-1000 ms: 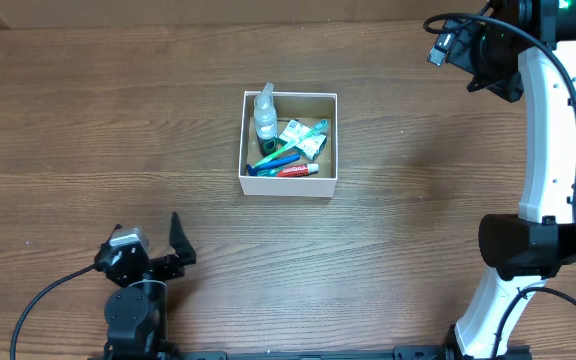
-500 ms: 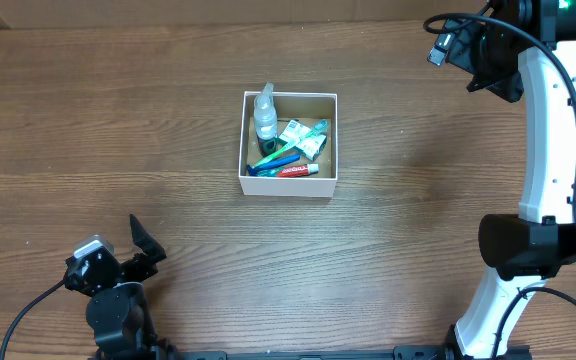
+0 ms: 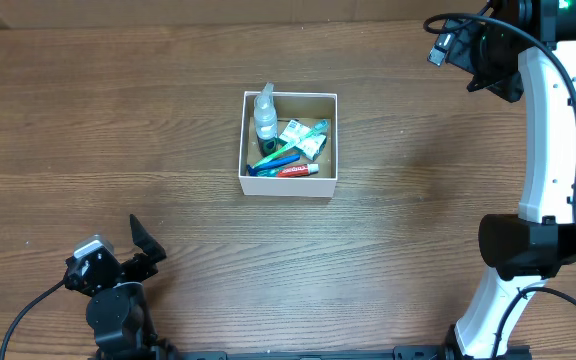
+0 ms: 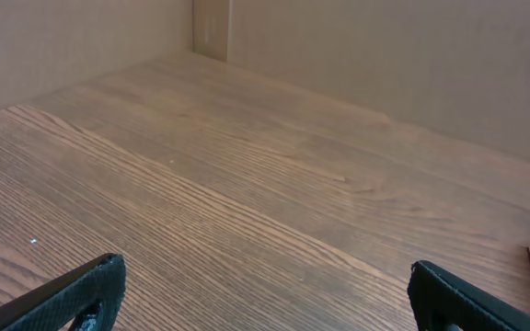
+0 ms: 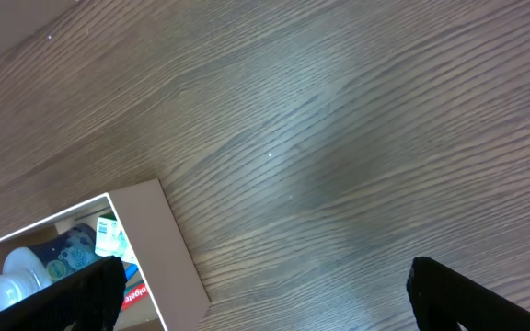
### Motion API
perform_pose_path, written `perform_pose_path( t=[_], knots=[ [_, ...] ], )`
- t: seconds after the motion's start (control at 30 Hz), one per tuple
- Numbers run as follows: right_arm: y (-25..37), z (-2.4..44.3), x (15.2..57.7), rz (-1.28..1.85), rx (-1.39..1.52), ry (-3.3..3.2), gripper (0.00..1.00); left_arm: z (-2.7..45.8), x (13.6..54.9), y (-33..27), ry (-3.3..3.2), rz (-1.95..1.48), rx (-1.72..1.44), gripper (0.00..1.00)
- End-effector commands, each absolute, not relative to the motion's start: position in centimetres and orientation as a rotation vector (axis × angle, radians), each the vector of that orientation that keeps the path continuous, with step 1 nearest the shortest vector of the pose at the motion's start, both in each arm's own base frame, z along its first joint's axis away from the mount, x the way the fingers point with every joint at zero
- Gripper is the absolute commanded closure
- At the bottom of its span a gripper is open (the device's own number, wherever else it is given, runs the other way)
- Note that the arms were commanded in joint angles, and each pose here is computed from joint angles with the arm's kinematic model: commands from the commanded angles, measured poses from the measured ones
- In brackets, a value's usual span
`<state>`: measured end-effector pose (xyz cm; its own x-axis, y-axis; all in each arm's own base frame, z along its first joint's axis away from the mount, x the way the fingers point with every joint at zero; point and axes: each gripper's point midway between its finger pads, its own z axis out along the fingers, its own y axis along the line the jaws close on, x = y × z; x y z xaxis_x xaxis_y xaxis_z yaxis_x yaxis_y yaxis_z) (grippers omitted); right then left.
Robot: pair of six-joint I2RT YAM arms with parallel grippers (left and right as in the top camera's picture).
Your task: Pack container
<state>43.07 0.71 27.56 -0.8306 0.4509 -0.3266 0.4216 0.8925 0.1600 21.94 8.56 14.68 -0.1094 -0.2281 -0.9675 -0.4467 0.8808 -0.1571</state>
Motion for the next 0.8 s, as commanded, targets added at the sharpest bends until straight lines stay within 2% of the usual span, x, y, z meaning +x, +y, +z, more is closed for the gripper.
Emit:
perform_pose_path(
  t=[0.0,0.17,0.23,0.43,0.63,0.77],
  knots=[
    [0.9,28.8,42.9,0.124,0.627,2.665,0.0,14.8,21.9,8.7,1.683,0.209,-0.524,0.0],
    [1.1,29.5,42.6,0.116,0.612,2.65,0.0,14.8,21.9,8.7,1.683,0.209,-0.524,0.0],
    [-0.2,30.1,42.6,-0.007,0.623,2.611,0.0,14.8,21.9,8.7,1.683,0.209,-0.524,0.0],
    [-0.4,31.9,41.8,-0.126,0.575,2.513,0.0,14.8,21.9,8.7,1.683,0.209,-0.524,0.0],
    [1.0,35.4,43.7,0.06,0.526,2.175,0.0,14.8,21.9,8.7,1.683,0.209,-0.524,0.0],
    [1.0,36.5,42.4,0.146,0.505,1.966,0.0,14.8,21.9,8.7,1.683,0.209,-0.524,0.0]
  ],
)
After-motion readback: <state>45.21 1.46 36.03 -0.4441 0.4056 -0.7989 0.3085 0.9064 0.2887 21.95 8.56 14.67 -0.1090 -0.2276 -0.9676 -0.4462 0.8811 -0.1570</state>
